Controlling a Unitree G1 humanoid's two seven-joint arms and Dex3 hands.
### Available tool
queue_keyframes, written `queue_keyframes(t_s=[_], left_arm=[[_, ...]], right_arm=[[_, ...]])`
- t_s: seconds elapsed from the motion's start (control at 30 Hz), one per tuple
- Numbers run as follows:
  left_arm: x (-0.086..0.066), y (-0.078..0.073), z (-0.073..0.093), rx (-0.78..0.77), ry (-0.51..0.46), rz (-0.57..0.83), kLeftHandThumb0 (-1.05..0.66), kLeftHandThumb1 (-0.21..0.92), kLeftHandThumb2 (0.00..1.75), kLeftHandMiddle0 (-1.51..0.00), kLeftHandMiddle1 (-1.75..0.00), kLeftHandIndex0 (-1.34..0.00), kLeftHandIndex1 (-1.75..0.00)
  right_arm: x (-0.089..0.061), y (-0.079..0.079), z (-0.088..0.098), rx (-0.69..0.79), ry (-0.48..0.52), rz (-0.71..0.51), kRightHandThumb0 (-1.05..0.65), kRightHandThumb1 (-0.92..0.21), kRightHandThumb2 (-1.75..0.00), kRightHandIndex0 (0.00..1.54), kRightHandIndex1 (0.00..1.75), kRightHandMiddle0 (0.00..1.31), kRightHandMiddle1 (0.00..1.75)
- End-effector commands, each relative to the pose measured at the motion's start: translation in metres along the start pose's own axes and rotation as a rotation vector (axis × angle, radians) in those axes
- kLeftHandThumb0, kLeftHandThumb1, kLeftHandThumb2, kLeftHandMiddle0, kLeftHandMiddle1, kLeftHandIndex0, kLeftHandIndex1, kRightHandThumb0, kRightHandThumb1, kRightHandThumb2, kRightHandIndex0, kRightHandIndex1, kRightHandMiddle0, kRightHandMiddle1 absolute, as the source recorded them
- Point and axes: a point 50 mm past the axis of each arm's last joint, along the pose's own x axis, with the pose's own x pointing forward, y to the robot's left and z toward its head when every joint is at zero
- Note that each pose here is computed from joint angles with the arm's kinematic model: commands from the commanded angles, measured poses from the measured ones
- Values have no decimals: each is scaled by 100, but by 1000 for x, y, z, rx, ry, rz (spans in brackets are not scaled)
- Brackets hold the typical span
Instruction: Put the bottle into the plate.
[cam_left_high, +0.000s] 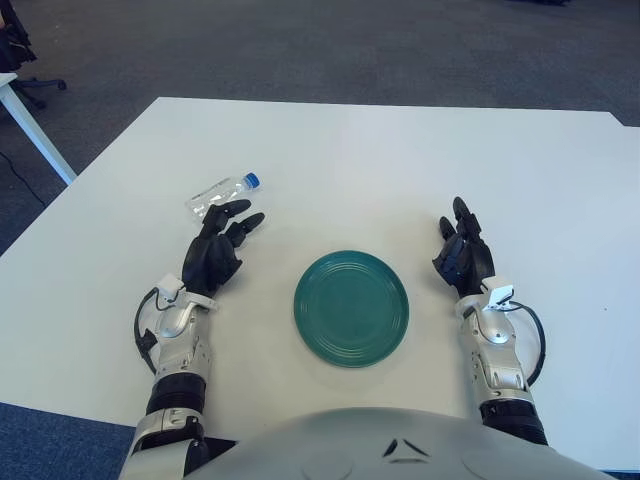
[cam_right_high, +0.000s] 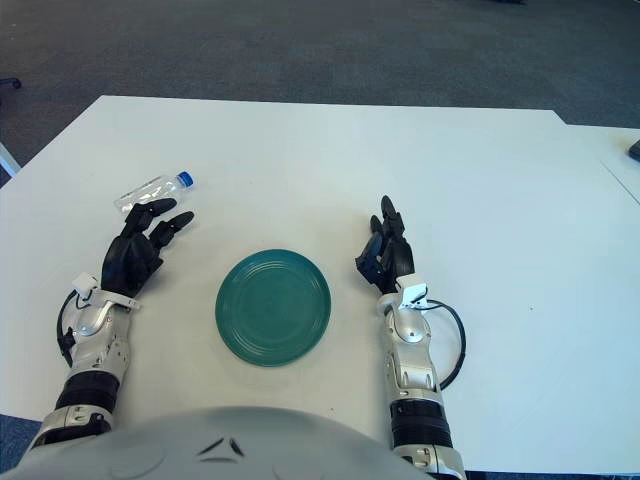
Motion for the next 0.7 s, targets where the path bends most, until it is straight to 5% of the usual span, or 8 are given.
queue_keyframes(t_s=[0.0, 0.67], left_arm=[[-15, -4, -15, -45, 63, 34, -57, 92, 92, -33, -61, -7, -110], [-15, -4, -15, -45, 63, 34, -57, 92, 92, -33, -61, -7, -110]], right_arm=[[-7, -1, -11, 5, 68, -6, -104, -92, -115, 0, 0, 0, 0], [-5, -2, -12, 7, 76, 4, -104, -92, -114, 0, 0, 0, 0]])
